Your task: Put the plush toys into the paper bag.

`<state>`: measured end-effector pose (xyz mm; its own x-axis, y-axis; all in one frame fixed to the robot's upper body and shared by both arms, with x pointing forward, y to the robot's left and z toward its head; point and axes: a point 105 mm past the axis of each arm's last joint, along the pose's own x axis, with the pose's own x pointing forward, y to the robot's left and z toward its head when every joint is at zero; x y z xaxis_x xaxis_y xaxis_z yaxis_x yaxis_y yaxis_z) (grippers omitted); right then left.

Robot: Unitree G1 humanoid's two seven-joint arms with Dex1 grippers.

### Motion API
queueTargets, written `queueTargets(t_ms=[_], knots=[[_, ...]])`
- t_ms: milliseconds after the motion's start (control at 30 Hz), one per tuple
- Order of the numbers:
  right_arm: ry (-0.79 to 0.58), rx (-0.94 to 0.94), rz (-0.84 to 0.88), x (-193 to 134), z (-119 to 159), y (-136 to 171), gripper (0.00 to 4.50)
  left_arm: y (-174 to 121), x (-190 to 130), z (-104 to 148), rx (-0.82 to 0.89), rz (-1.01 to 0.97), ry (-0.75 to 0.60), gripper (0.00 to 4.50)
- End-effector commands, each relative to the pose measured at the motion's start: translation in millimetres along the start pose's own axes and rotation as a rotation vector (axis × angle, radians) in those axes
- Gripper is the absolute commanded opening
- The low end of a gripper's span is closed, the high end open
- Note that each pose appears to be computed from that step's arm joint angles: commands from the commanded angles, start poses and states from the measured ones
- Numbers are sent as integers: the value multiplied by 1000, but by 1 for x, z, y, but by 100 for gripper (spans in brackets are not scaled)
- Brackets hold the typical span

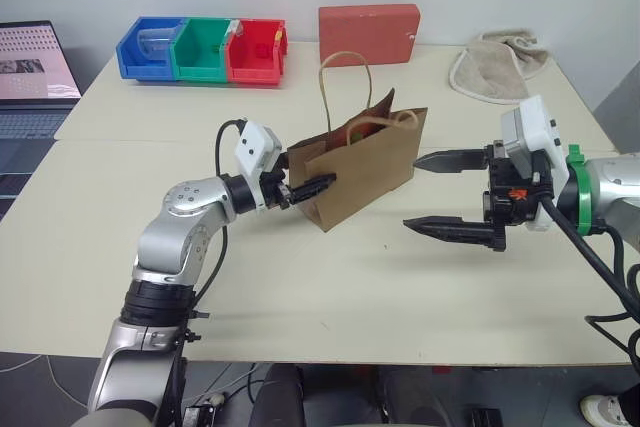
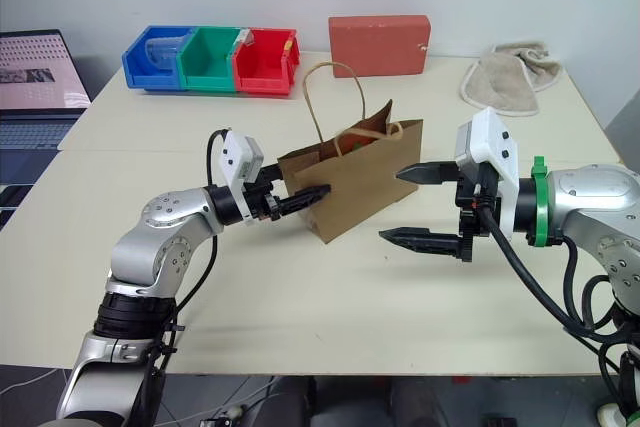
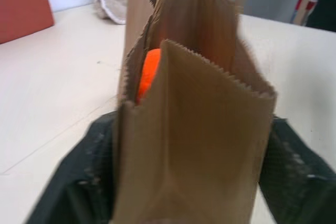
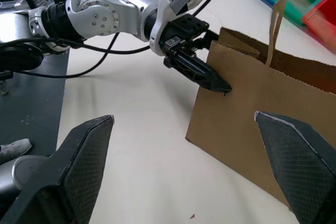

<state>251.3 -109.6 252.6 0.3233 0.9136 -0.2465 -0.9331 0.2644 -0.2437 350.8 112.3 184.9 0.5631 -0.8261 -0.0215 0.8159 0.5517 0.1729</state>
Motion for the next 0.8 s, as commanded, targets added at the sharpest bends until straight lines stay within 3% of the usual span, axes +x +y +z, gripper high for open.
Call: queueTargets(t_ms=[33,233,467,667,800], knots=[[-10,-61,-23,0,5,0,450,1,3,12,42,1,-59,193],[-2,-89,-54,0,-1,-1,450,1,4,10,36,-17,-65,3],[12,-111,-203,-21,-13,-6,450,-8,1,22,6,-221,-80,3],[137,-21,-290,-63,-29,2,450,-24,7,25,26,-473,-29,3],[174,-3,-348,-77,-33,8,450,-24,17,19,39,-538,-17,3]])
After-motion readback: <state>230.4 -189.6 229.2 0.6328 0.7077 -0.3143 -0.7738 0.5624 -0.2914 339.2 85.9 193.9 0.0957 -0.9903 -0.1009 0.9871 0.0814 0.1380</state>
